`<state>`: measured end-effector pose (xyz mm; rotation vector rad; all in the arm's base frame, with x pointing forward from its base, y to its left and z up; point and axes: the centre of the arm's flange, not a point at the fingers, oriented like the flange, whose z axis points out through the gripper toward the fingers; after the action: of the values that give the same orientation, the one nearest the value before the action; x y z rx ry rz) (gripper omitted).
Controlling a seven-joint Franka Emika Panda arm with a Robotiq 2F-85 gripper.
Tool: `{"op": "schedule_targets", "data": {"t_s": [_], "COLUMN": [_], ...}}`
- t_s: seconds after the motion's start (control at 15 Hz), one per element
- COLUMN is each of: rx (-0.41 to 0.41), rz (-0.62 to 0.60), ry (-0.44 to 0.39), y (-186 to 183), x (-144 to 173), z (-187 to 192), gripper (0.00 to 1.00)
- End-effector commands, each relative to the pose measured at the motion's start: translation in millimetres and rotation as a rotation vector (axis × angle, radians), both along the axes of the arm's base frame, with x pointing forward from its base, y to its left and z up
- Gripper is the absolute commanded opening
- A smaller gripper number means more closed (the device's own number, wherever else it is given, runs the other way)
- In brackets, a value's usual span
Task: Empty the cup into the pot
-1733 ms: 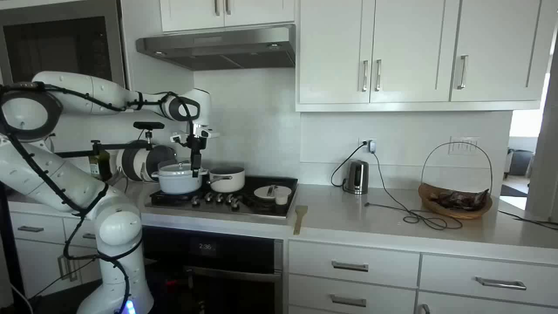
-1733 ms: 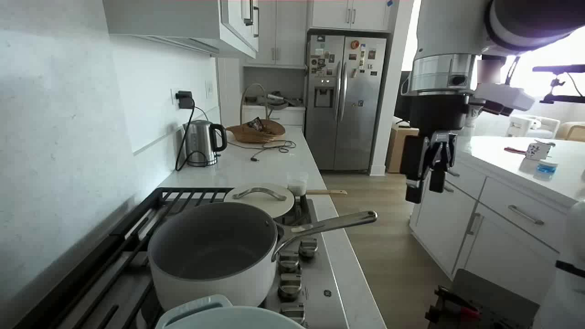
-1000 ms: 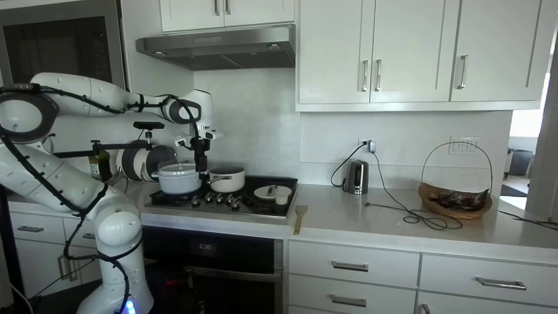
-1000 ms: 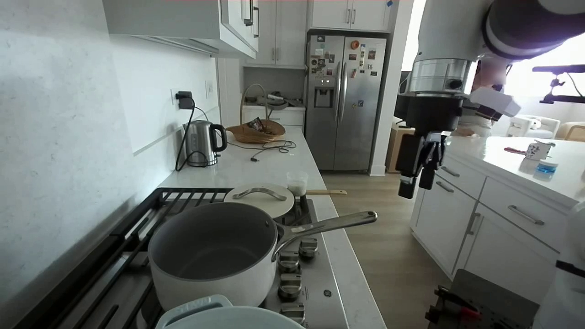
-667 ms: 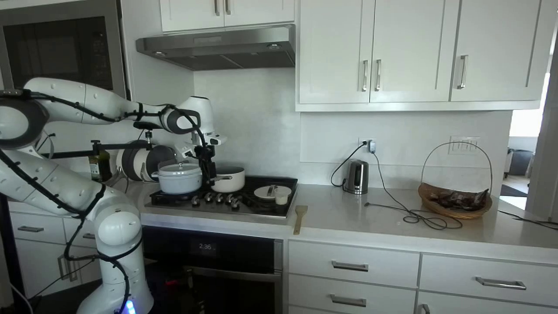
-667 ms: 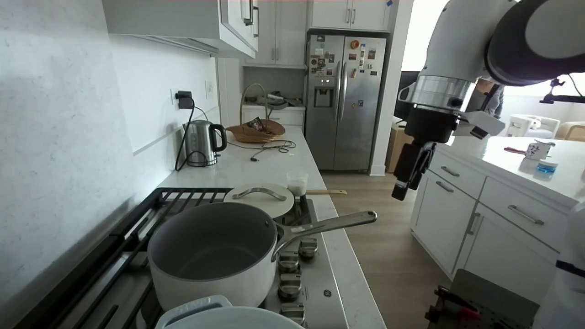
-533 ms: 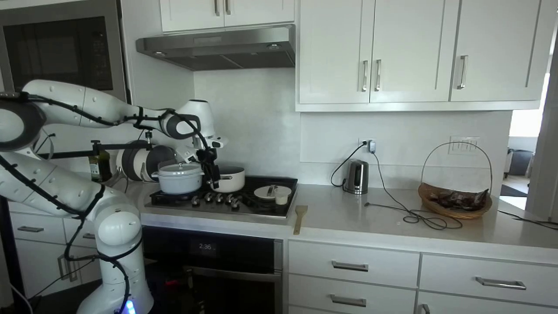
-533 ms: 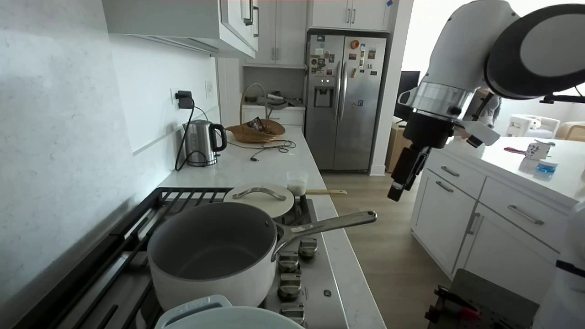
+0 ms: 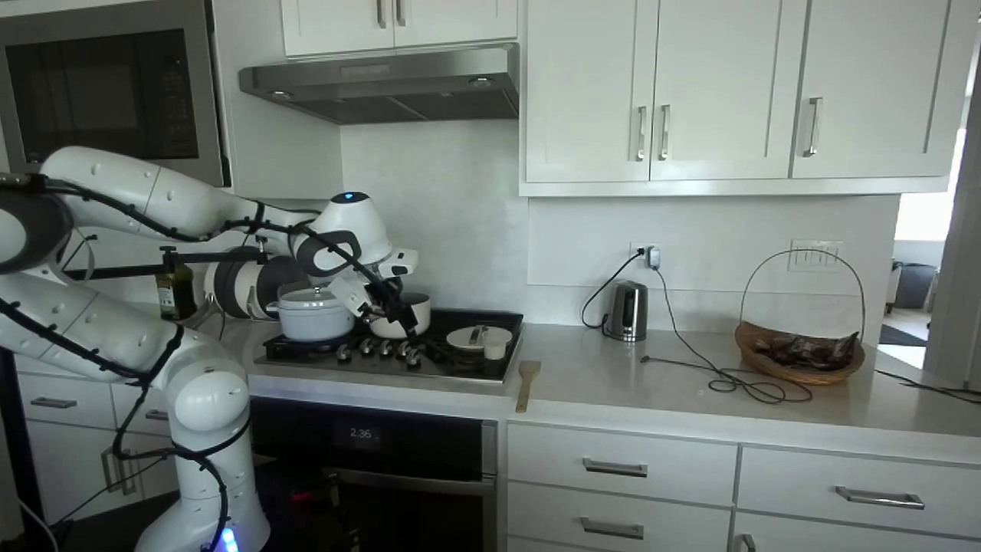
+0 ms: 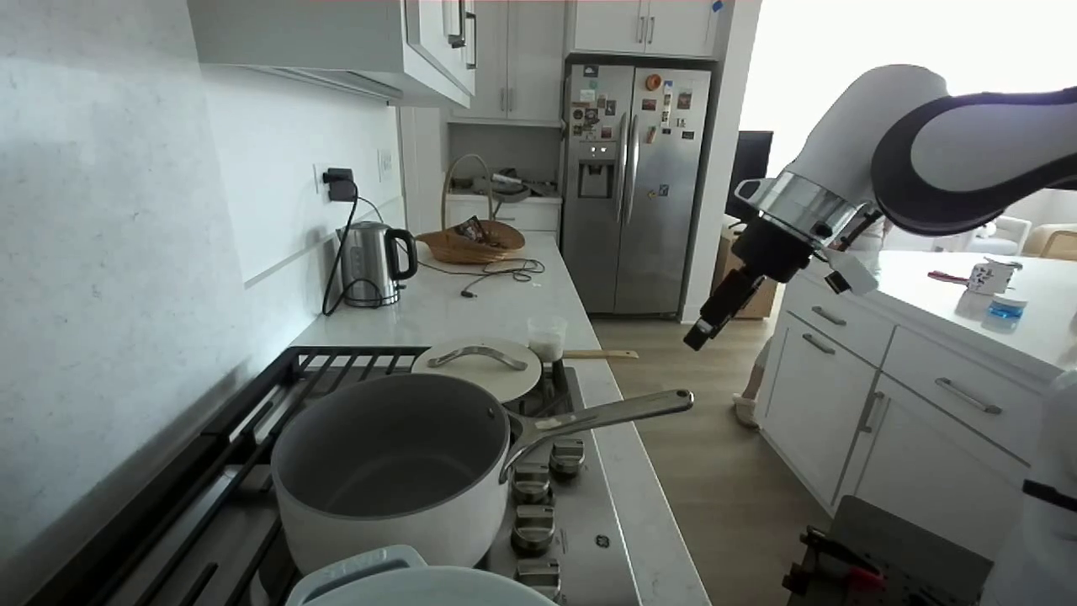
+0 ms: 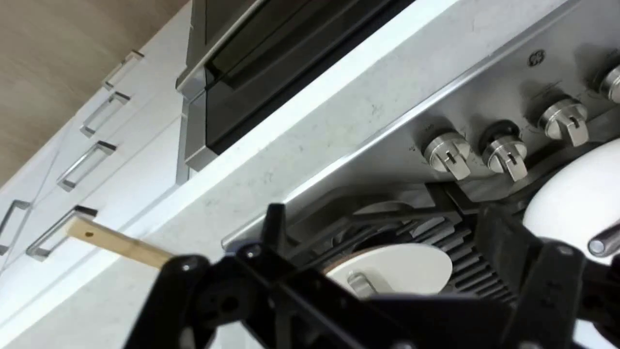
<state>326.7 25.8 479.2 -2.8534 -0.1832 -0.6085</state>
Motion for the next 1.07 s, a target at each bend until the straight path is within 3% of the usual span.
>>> {"op": "schedule_targets", "data": {"t_s": [0.0, 0.53, 0.73, 1.0], "rx": [0.037, 0.018, 0.011, 0.001], "rz": [0.059, 0.204, 0.21, 0.178], "ry": [-0.106, -0.234, -0.329, -0.389], "y": [-15, -22, -24, -28], "x": [-1, 8, 10, 13], "z": [-16, -12, -5, 1], "gripper": [1.0, 1.0, 1.0, 1.0]}}
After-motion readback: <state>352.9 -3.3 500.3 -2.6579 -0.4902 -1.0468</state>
